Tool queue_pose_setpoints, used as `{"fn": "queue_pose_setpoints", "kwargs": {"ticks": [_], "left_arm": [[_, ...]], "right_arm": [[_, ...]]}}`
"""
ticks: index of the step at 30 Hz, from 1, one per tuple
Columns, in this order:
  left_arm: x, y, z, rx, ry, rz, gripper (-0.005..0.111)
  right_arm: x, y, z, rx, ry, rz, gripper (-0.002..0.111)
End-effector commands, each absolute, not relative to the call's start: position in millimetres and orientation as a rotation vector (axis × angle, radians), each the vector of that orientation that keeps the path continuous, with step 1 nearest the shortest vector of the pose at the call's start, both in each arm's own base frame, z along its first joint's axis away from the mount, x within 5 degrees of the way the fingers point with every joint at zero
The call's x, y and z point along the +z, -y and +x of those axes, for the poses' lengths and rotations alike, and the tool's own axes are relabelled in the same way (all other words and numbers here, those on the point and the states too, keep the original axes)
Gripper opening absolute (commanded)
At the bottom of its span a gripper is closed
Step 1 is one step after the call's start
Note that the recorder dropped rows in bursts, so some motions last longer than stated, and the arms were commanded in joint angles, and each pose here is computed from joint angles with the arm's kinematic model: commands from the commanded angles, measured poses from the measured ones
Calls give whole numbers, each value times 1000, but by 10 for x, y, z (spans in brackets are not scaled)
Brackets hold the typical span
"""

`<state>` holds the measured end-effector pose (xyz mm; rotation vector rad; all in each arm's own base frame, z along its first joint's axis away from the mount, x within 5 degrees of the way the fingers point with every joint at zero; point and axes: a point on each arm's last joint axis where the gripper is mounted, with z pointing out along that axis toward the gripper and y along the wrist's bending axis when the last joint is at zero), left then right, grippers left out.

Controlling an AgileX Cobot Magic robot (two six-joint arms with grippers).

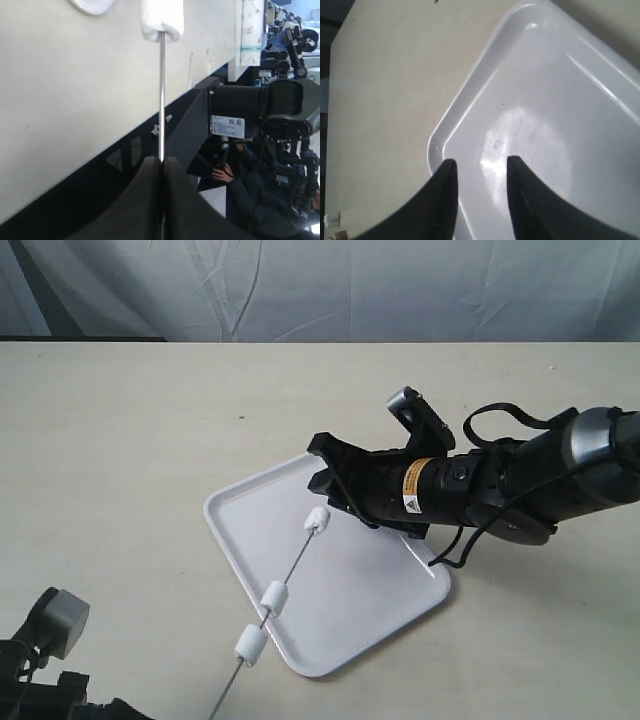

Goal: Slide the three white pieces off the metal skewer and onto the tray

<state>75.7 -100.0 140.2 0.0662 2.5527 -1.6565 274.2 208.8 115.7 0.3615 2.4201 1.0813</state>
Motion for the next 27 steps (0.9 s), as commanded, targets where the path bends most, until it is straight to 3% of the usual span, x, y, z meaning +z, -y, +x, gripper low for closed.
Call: {"fn": "queue_pose_setpoints", "kwargs": {"ticks": [1, 10, 27], "left_arm": [[1387, 992, 776, -1613, -2541, 49, 0], [1322, 956, 801, -1496, -2590, 31, 0], [1332, 961, 800, -1508, -2580, 43, 0]], "right_arm": [[1173, -2085, 2761, 1083, -2409, 338, 33], [1254, -2192, 2696, 1287, -2386, 264, 33], [1209, -2205, 2613, 1290, -2489, 199, 33]]}}
